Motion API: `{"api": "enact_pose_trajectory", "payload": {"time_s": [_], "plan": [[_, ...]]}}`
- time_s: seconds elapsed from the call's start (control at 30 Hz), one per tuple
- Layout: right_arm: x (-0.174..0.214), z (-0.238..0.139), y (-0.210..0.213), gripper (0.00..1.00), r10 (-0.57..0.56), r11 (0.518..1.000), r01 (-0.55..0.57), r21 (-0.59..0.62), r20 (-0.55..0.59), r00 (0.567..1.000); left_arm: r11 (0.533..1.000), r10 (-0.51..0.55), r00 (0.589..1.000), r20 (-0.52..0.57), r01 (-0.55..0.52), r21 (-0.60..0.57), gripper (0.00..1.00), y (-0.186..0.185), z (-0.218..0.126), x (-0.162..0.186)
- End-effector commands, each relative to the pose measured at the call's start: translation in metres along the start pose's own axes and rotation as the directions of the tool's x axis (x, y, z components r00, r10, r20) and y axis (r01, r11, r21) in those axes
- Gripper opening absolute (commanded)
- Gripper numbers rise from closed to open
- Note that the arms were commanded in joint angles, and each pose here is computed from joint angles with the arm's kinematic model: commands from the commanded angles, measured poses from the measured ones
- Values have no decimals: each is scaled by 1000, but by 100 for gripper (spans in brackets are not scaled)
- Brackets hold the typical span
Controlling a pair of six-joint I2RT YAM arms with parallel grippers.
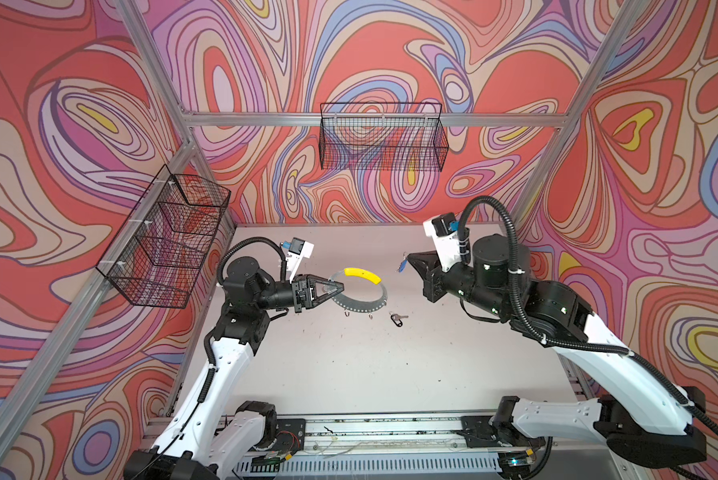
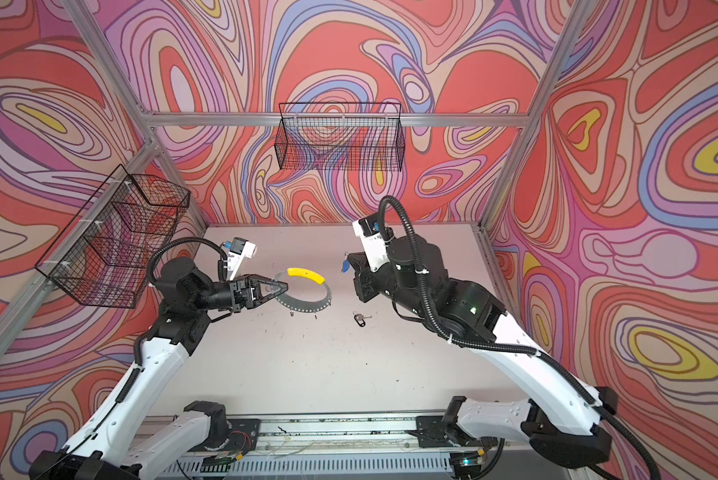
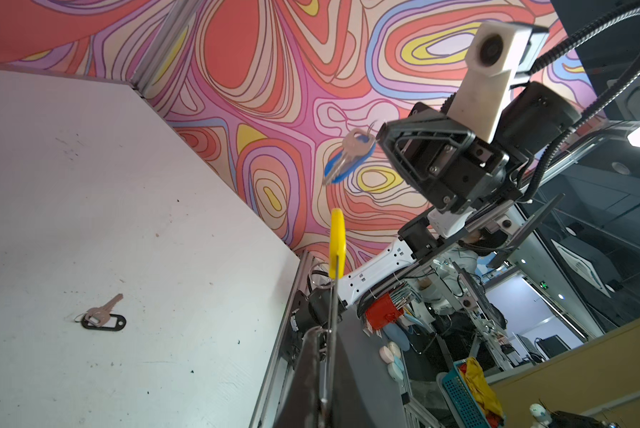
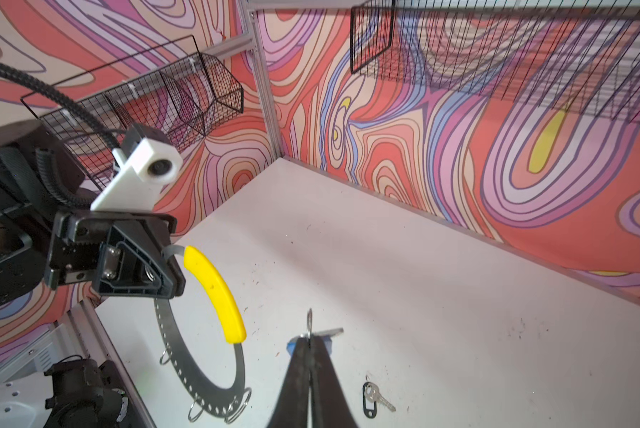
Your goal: Put the keys on the keyring
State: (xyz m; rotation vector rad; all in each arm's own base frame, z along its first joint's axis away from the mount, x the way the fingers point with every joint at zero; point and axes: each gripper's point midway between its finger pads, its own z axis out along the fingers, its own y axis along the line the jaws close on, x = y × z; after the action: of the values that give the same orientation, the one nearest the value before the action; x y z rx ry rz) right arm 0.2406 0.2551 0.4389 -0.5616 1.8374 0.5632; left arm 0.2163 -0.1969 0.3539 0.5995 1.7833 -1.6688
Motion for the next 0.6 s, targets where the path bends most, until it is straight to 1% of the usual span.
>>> {"api": "enact_pose_trajectory", "payload": {"time_s": [0.0, 0.07, 0.2, 0.3, 0.43, 0.57], "plan": [[18, 8, 2, 0, -54, 998, 52, -18, -91, 994, 994, 99, 993, -64, -96, 45, 0, -19, -5, 18], [33, 18, 2, 0, -55, 998, 54, -13, -133, 990, 993, 103, 992, -76, -98, 62, 0, -23, -6, 24], [66, 30, -6, 0, -44, 999, 49, 22, -191, 981, 994, 112, 992, -63, -111, 25, 0, -21, -7, 25], [81, 24, -3, 0, -29, 1000, 27, -13, -171, 985, 996, 92, 994, -57, -92, 7, 0, -16, -6, 21], [96, 17, -6, 0, -30, 1000, 29, -9, -160, 987, 998, 58, 997, -55, -58, 7, 0, -14, -5, 15], [115, 22, 2, 0, -56, 998, 51, -30, -186, 981, 999, 43, 998, -48, -43, -11, 0, -11, -5, 14]]}}
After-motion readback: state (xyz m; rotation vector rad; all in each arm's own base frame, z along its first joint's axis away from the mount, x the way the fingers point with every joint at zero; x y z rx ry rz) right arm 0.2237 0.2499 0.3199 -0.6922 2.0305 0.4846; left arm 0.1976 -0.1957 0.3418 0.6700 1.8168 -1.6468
